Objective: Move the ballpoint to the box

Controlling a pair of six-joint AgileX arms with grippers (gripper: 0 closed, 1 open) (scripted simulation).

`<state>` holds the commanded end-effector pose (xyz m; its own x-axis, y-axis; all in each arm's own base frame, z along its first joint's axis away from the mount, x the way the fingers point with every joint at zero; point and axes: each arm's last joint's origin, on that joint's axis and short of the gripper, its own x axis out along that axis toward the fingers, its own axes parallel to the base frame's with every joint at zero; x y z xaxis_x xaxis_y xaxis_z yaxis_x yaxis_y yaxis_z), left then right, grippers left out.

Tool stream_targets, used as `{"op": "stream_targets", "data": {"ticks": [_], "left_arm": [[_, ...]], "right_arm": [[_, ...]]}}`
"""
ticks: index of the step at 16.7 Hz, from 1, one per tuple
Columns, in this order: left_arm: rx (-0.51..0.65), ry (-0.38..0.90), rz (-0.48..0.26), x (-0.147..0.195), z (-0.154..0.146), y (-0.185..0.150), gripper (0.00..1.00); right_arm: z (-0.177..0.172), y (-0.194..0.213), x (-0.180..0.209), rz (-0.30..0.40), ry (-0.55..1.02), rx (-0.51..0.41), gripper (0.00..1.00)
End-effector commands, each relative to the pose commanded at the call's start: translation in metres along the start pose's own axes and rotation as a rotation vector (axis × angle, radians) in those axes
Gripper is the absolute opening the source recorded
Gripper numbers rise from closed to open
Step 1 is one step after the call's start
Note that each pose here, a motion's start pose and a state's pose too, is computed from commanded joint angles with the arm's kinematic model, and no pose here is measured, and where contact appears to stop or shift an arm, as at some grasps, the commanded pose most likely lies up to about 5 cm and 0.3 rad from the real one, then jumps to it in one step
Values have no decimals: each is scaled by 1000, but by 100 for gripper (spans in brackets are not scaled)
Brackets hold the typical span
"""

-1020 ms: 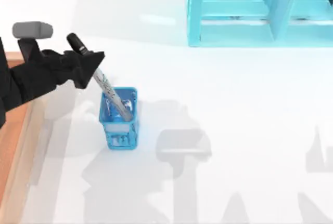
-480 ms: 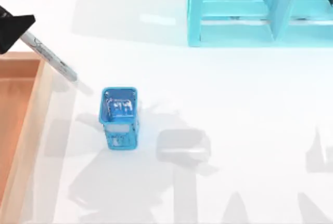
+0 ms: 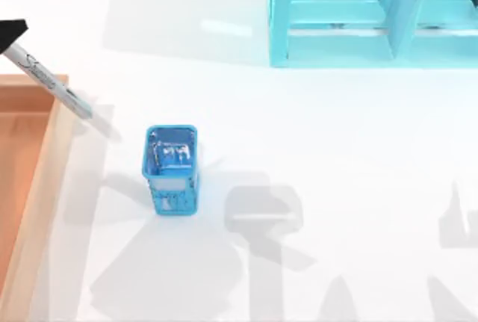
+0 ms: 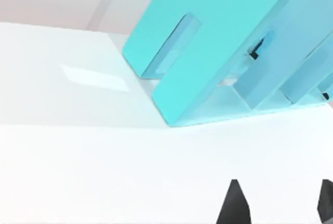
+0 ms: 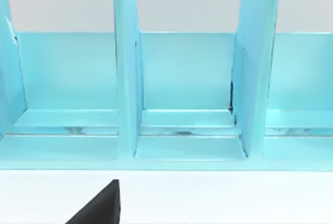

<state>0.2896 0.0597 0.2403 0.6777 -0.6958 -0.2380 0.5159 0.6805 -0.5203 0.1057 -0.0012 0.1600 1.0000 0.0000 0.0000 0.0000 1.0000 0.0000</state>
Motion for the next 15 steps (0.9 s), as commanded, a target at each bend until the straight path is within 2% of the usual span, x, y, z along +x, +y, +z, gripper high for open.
{"op": "stream_targets", "data": {"ticks": [4, 9, 12, 15], "left_arm": [[-8, 12, 18, -2, -2, 8, 0], [8, 61, 116, -33, 0, 42, 0], [82, 115, 149, -58, 4, 58, 0], [221, 177, 143, -81, 13, 63, 0]], "right_arm": [[0, 0, 0, 0, 0, 0, 100], [0, 0, 0, 0, 0, 0, 100], [0, 0, 0, 0, 0, 0, 100], [0, 0, 0, 0, 0, 0, 100]]}}
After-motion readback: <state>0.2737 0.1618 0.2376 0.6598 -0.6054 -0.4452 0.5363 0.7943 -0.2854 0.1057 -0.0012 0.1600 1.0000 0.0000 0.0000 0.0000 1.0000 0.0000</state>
